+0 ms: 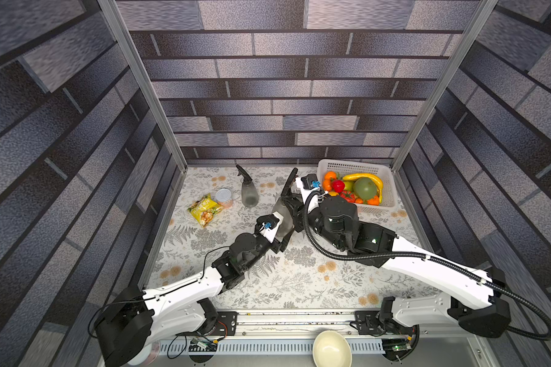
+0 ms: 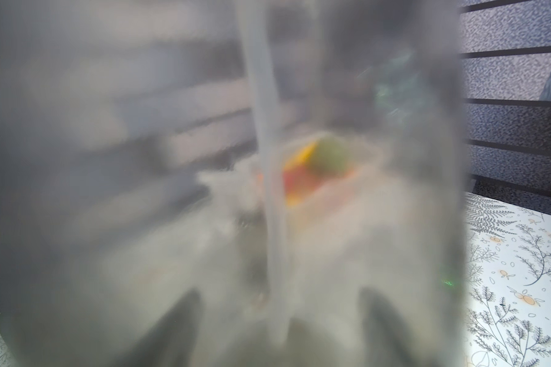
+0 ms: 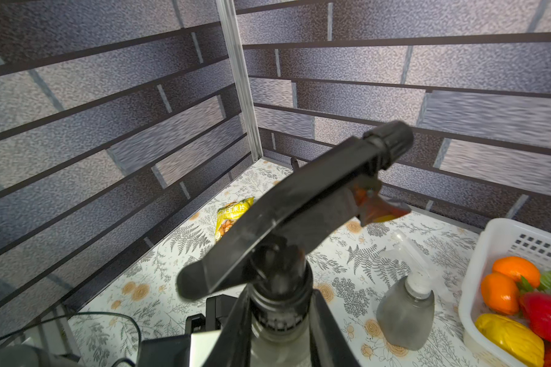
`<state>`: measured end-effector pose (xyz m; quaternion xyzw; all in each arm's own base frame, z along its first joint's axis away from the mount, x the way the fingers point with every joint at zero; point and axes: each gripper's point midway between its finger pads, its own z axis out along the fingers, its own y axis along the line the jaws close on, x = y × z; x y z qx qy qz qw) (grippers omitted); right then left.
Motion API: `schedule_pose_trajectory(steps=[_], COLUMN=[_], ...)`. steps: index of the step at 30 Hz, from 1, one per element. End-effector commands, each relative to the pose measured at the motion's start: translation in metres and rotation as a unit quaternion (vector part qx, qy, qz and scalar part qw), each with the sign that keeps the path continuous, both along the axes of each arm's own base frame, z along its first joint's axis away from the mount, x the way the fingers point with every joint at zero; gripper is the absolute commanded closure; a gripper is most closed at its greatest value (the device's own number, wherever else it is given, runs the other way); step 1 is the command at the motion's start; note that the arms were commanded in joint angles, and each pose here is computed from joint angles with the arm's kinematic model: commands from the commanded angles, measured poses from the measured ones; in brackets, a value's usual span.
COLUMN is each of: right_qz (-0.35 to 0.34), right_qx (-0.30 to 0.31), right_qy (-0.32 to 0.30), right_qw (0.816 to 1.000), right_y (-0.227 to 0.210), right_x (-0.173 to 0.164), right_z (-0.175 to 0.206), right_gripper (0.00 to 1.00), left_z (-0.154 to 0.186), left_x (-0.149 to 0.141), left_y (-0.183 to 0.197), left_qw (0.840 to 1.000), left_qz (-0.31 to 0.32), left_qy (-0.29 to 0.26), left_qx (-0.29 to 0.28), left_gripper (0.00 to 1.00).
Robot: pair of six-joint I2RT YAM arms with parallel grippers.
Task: Attach spray nozzles to spray bottles
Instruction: Screw the spray nozzle on the spray bottle.
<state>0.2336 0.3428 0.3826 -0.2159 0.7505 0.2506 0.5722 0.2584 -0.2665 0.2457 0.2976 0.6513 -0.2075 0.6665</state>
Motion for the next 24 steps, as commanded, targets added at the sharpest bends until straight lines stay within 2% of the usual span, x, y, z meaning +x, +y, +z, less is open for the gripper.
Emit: schedule_pose_trajectory(steps=[1, 8, 13, 24], right_qz=[-0.043, -0.11, -0.134, -0.13], right_qx=[-0.055, -0.044, -0.03, -0.033], right_qy=[0.03, -0.006, -0.022, -0.062], right_qw=[0.997, 0.993, 0.99, 0.989], right_y=[0.003, 0.014, 0.018, 0.011], right_x=[-0.001, 0.004, 0.005, 0.003], right_z=[-0.038, -0.028, -0.024, 0.011], right_gripper=[0.86, 0.85, 0.83, 0.76], left_z=[0.081, 0.083, 0.084, 0.057], left_x=[-0.011, -0.01, -0.008, -0.007], left_y=[-0.009, -0.011, -0.009, -0.006], left_qw=[0.991, 0.99, 0.989, 0.992], left_qz=[-0.02, -0.01, 0.006, 0.016], left_qy=[-0.107, -0.117, -0.123, -0.115], left_qx=[-0.072, -0.077, -0.087, -0.044], left_gripper=[0.21, 0.21, 0.21, 0.21])
